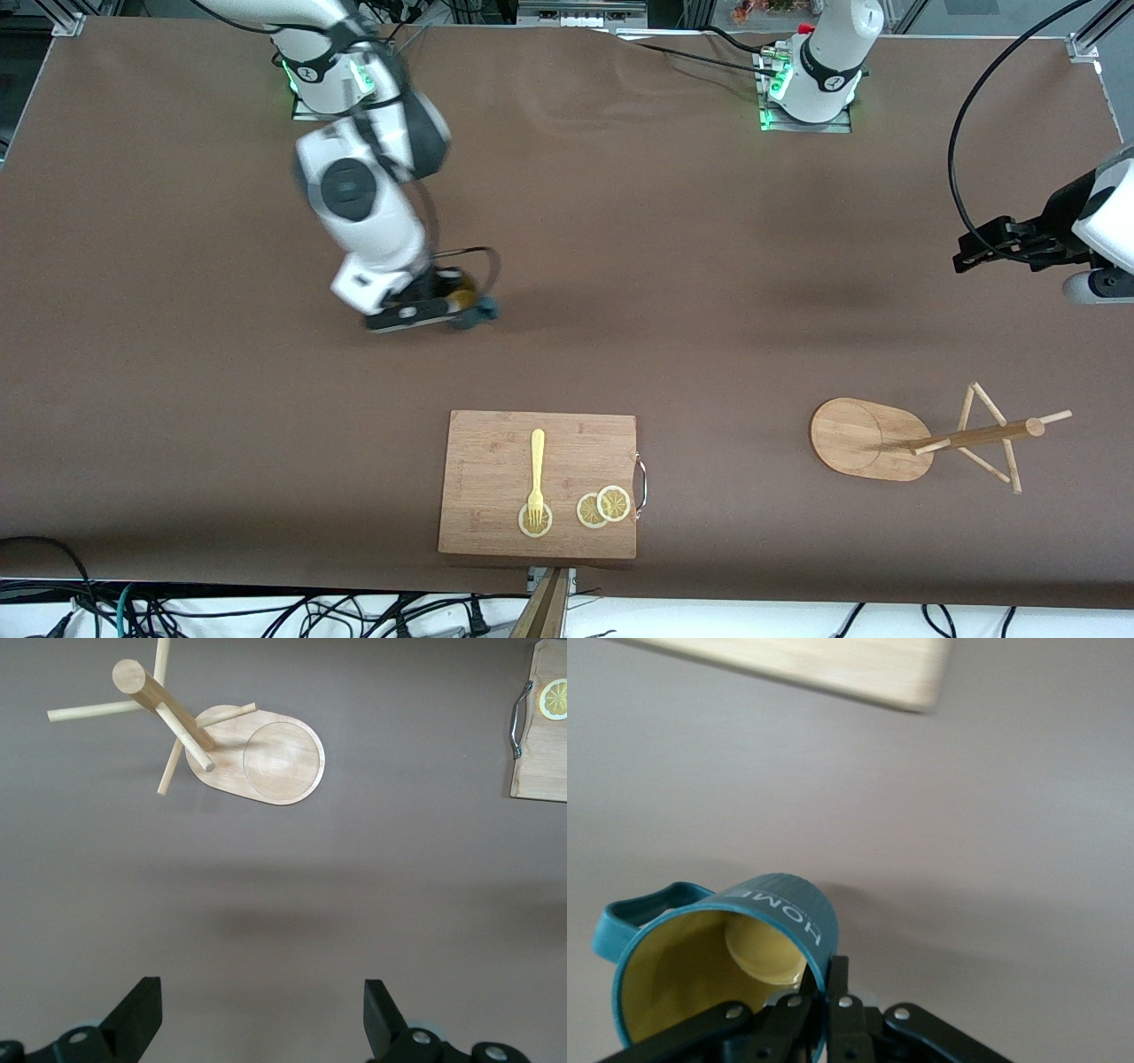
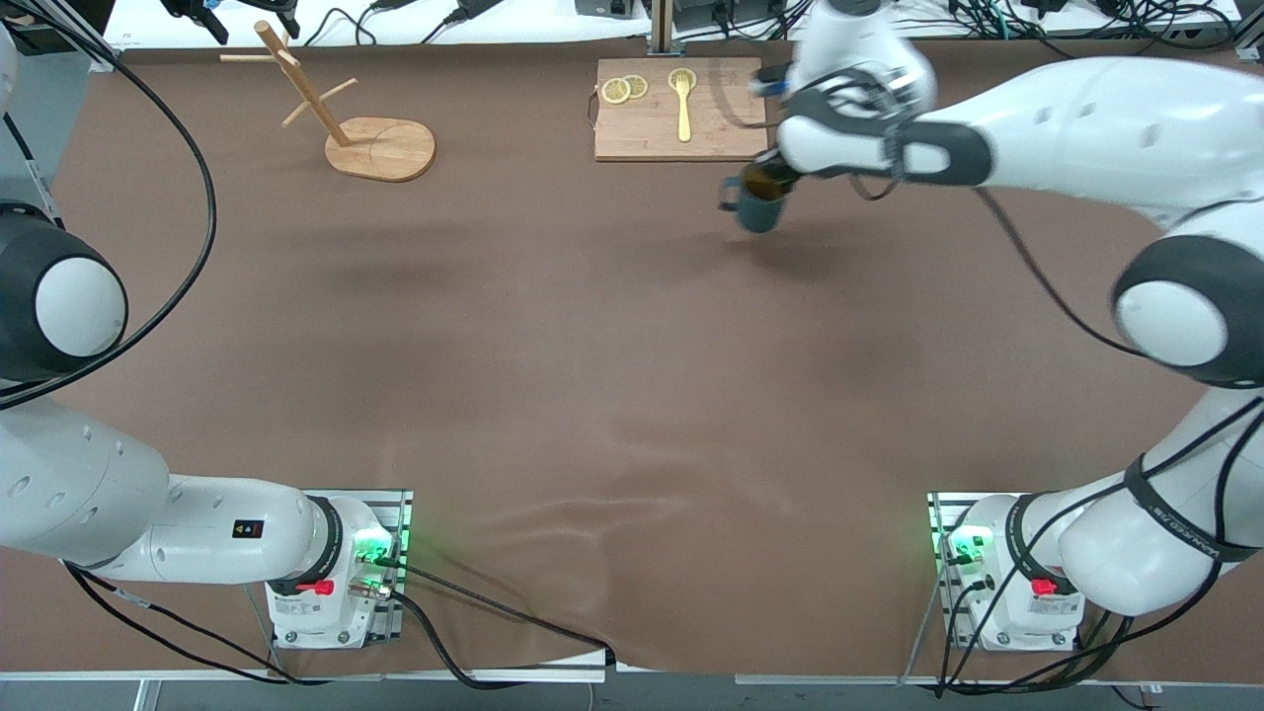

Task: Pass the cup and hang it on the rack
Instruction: 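Carry the teal mug with the right gripper toward the table middle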

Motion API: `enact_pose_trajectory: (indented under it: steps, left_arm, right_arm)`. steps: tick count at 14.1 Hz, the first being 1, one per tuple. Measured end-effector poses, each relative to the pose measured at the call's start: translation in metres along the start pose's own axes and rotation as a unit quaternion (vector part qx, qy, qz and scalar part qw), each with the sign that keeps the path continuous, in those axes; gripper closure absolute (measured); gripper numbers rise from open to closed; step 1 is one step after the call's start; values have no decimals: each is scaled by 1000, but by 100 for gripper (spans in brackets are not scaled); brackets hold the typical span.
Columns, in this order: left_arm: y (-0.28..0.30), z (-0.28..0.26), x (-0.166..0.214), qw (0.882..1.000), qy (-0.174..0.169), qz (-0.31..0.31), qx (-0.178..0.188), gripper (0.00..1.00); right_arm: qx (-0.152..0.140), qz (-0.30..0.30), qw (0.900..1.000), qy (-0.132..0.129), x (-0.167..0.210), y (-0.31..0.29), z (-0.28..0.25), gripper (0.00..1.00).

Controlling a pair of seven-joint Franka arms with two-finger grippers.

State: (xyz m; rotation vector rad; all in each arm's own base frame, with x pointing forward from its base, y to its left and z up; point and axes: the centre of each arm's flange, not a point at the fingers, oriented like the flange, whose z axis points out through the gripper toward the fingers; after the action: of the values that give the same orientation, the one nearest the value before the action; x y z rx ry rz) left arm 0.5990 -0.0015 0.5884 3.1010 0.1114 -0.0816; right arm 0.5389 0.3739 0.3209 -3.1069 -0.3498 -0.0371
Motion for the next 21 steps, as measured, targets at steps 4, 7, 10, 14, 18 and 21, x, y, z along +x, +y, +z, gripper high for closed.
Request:
enact_pose_trajectory:
  steps: [4,7,10,14,18,21]
  left_arm:
    - [-2,0,0,1000,0,-2,0,0]
    - [-10,2,0,1000,-4,-8,0,0]
    - [-16,6,1,1000,-8,-13,0,0]
    - [-9,11,0,1000,-16,-7,0,0]
    - [-3,43,-7,997,-64,45,0,0]
    - [9,71,-11,983,-96,153,-16,0]
  right_arm:
    - [7,-50,999,2,-11,-115,33,96]
    - [10,-70,997,5,-14,-149,46,96]
    - [12,-71,997,9,-11,-153,63,96]
    - [19,-73,997,23,-8,-158,78,91]
    - [24,-74,996,32,-3,-161,63,54]
    - [8,-69,997,19,0,-152,12,24]
